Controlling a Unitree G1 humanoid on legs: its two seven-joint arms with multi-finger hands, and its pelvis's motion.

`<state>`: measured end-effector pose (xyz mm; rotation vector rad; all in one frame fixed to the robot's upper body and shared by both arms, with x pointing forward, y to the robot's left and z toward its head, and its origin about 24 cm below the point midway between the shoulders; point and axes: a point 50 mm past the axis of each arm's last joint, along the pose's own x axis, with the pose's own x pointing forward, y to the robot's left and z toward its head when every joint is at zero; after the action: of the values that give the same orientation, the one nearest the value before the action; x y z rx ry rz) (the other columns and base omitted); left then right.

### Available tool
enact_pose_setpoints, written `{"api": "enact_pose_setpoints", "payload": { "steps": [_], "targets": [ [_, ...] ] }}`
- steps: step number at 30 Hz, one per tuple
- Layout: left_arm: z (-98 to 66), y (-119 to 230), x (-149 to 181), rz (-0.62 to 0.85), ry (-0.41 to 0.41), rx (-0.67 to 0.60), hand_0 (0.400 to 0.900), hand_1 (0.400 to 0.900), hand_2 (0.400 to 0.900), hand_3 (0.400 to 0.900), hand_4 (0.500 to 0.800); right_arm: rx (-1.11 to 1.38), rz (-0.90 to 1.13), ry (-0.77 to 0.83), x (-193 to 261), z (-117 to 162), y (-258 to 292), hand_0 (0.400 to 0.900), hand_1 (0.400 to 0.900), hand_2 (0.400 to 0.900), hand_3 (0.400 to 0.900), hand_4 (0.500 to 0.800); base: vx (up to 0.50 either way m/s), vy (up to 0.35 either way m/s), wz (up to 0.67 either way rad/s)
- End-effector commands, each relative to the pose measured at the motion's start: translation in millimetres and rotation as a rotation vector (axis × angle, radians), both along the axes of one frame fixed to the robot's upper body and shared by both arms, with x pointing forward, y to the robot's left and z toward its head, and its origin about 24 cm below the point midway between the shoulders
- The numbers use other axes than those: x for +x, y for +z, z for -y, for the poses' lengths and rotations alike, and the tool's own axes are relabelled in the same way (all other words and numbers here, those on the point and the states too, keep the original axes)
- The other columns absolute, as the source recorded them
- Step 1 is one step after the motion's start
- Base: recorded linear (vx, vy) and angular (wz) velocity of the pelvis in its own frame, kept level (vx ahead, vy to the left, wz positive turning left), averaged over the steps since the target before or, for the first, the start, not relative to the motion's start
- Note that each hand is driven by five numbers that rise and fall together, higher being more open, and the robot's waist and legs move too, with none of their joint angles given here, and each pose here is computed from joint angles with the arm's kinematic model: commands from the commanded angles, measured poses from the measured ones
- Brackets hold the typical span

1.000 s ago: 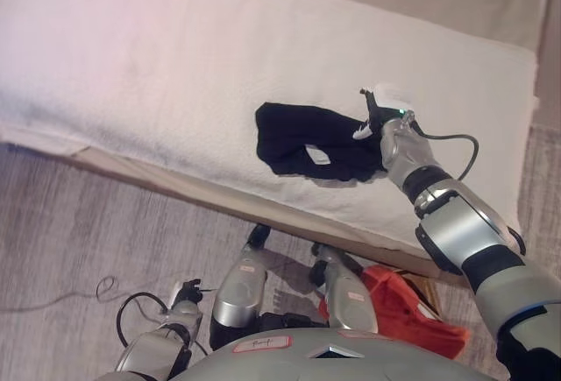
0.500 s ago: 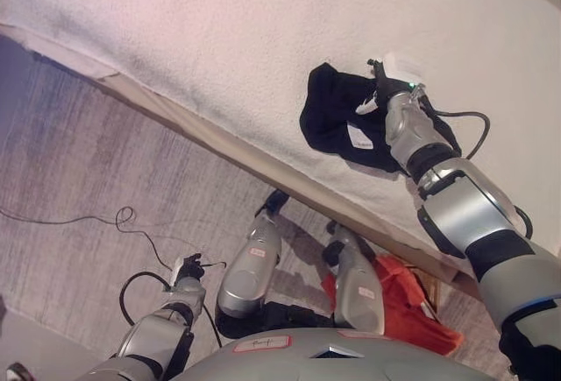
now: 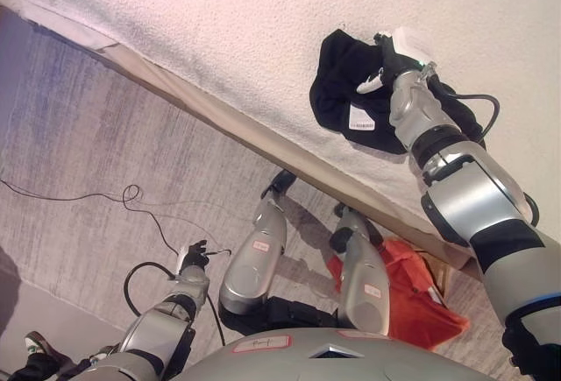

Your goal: Put the clothes on the bed into the basket.

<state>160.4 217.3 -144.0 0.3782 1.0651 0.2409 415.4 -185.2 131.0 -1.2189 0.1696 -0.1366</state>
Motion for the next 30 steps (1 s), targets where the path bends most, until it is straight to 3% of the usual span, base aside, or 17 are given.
{"api": "enact_pose_setpoints", "payload": {
  "steps": [1,19,30],
  "targets": [
    [-26.8,-4.3,-28.2,-0.093,0.040,0.079,0.900,0.900,0.900,0.900,0.800,0.042,0.091,-0.029,6.7,13.0,34.9,0.400,0.400,0.400,0.400,0.500,-0.016,-0.002,-0.04],
    [-30.8,-7.3,-41.0,-0.129,0.047,0.085,0.900,0.900,0.900,0.900,0.800,0.091,0.111,-0.074,5.1,26.9,37.9,0.400,0.400,0.400,0.400,0.500,-0.015,0.010,-0.03],
    [-37.4,-9.7,-55.9,-0.173,0.081,0.093,0.900,0.900,0.900,0.900,0.800,0.085,0.025,-0.180,-17.2,71.2,-6.2,0.400,0.400,0.400,0.400,0.500,0.052,0.023,-0.40]
  ]
}}
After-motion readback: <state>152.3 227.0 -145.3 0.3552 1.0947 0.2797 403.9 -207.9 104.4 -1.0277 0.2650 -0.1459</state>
